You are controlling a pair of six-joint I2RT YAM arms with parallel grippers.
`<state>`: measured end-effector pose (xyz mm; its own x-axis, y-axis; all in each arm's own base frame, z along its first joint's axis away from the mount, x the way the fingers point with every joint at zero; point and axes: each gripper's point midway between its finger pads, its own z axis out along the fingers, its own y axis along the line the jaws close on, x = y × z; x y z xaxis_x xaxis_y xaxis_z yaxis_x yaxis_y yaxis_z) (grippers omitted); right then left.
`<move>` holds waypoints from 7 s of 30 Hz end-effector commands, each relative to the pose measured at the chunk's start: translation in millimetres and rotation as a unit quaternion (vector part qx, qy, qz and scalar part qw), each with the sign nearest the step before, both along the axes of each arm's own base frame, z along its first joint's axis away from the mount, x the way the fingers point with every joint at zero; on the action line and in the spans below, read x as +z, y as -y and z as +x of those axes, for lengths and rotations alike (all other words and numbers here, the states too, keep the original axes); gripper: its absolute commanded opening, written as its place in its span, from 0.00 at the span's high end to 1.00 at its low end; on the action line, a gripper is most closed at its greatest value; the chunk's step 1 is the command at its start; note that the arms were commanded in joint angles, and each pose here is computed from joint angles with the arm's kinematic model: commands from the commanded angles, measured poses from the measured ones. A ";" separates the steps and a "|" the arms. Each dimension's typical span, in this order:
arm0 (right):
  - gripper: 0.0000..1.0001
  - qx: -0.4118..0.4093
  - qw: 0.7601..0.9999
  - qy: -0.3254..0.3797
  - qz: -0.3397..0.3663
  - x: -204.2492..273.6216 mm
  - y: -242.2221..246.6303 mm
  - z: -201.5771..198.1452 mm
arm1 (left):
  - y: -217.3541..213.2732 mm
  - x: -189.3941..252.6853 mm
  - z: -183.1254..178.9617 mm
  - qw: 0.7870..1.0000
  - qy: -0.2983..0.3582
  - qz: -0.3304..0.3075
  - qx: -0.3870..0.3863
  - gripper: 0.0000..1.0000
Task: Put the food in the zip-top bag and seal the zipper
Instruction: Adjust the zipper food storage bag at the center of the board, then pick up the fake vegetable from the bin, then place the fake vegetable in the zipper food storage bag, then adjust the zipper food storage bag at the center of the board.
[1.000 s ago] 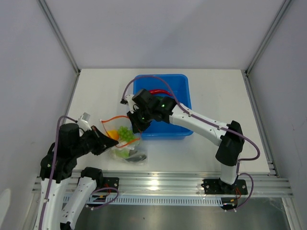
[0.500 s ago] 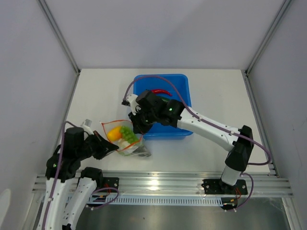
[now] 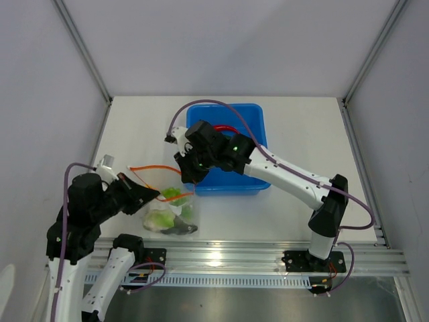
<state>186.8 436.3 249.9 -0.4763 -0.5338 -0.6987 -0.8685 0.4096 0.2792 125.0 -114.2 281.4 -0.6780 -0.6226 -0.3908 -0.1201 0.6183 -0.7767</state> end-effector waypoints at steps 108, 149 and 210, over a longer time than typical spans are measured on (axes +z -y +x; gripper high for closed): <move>1.00 -0.108 0.980 -0.080 0.143 74.7 43.2 76.0 | 24.5 -40.9 6.0 0.995 -0.063 -0.031 -0.075 0.99; 0.97 -0.016 0.969 -0.217 -0.117 -27.9 -10.3 -33.2 | 23.9 -38.9 -14.0 0.994 -0.057 -0.029 -0.092 0.99; 1.00 -0.026 0.996 -0.088 -0.011 32.1 -0.5 4.1 | 15.4 -13.9 -16.5 0.997 -0.010 -0.011 -0.072 0.99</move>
<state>193.5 433.6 211.2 -0.7083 -0.5736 -0.4114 -0.7057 0.5607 0.4331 105.1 -135.0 235.0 -0.8156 -0.5161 -0.2616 -0.1265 0.6002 -0.7898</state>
